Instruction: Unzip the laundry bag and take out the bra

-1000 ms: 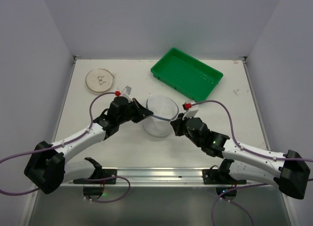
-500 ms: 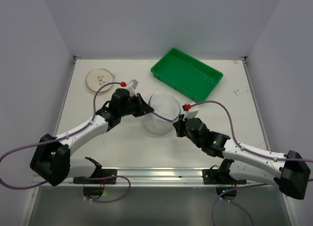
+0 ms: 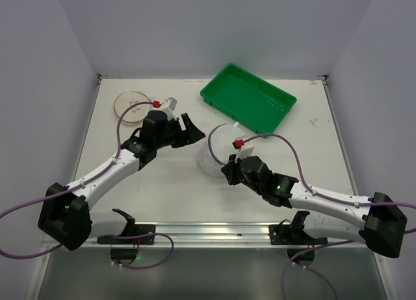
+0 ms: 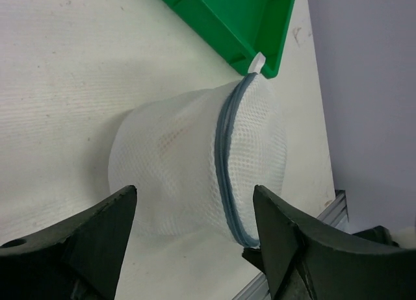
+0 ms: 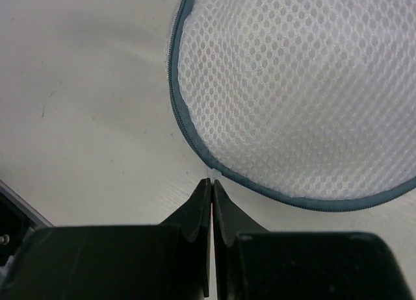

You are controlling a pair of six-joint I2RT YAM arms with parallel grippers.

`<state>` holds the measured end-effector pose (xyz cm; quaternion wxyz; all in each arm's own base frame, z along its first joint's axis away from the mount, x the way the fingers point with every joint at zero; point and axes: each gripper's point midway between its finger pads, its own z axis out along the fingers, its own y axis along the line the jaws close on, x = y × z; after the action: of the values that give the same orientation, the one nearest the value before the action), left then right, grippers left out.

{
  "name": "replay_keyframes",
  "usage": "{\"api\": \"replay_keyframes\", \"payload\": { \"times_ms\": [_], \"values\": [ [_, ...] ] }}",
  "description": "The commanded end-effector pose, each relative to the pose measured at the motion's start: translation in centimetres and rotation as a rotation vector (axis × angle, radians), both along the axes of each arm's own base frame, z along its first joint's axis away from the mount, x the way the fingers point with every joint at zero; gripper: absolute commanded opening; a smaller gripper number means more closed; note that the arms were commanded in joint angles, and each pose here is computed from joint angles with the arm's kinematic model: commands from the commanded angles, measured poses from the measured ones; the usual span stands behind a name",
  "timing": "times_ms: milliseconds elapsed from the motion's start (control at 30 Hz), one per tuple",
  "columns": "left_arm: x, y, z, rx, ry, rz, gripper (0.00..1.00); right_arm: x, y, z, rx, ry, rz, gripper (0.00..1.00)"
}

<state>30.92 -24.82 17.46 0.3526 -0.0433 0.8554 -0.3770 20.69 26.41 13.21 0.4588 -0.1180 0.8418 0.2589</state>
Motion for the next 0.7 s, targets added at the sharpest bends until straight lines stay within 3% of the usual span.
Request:
{"api": "replay_keyframes", "payload": {
  "times_ms": [0,200,667],
  "values": [
    [-1.3,1.9,1.5,-0.018,0.01,0.084,0.76,0.6,2.6,3.1,0.107,-0.042,0.03,0.0],
    [-3.8,0.8,1.2,-0.171,0.037,0.028,0.76,0.9,5.0,3.6,0.145,-0.038,0.057,0.0],
    [-4.8,-2.5,-0.2,-0.279,0.083,-0.053,0.73,0.4,7.7,3.9,0.155,-0.039,0.087,0.0]
  ]
}}
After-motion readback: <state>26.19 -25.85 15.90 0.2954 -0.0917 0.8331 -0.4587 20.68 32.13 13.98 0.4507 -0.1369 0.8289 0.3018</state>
